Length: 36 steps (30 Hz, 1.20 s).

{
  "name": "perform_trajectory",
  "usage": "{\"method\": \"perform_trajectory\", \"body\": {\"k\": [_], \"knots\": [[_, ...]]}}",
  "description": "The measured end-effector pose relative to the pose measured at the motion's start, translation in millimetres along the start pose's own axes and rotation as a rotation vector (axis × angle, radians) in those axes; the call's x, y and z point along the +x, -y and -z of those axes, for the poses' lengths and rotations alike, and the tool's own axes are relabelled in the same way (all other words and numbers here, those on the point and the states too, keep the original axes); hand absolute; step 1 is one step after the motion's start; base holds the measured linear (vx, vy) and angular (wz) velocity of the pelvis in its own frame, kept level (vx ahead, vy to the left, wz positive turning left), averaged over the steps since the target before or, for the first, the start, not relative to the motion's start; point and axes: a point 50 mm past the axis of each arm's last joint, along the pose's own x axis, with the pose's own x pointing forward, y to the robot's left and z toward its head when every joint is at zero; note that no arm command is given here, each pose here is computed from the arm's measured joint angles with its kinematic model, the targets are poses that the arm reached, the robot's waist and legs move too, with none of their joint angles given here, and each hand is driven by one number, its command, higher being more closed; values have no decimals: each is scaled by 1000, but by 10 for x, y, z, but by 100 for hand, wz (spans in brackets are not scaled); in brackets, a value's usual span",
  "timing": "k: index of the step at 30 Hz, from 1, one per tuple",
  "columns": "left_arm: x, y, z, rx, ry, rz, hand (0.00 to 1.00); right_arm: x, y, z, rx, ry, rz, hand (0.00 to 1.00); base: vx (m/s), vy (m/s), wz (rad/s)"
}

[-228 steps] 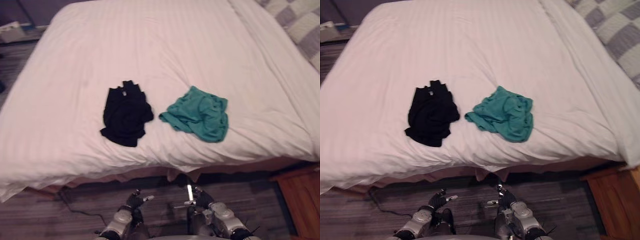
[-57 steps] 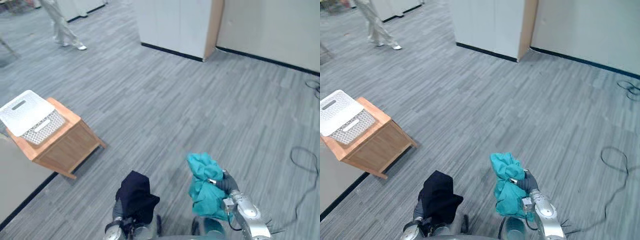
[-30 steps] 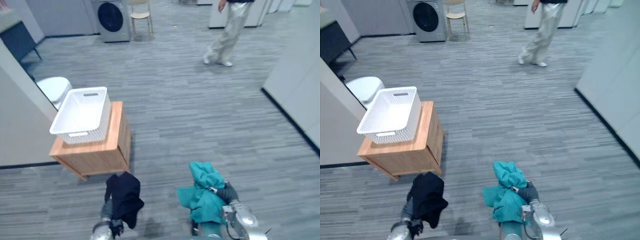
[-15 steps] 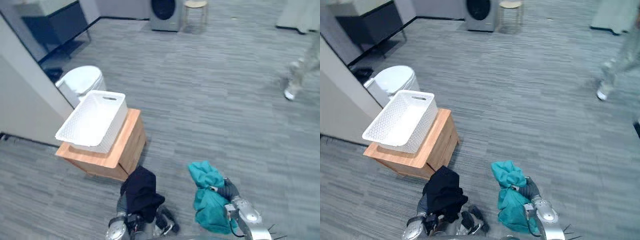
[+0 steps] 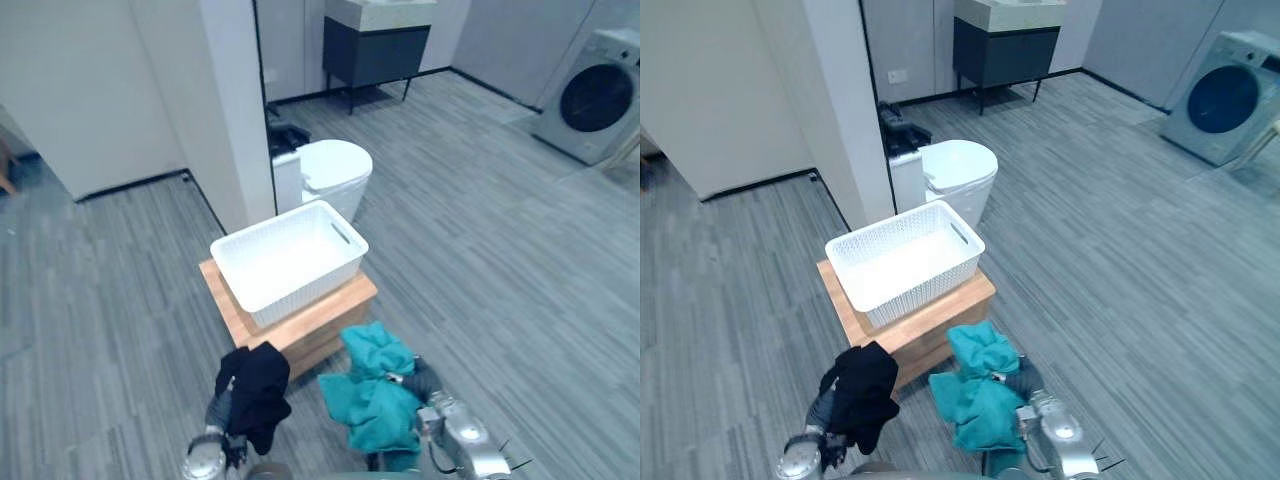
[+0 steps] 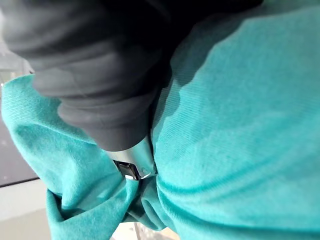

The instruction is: Tidy the bed and pick cloth on bed and put in laundry

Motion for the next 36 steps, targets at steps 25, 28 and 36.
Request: {"method": "perform_trajectory", "body": {"k": [25,28,36], "knots": [[177,52,-345,134,111,151,100,41,-54,-200,83,123,81,100,183,-48,51],[118,129,-219,99,66,160,100,112,-8,-477,44,222,78,100,154,-172,-7],[102,161,-166,94,54,182,100,-72,195,-1304,-141,540,103,100,57,-22,1]]}}
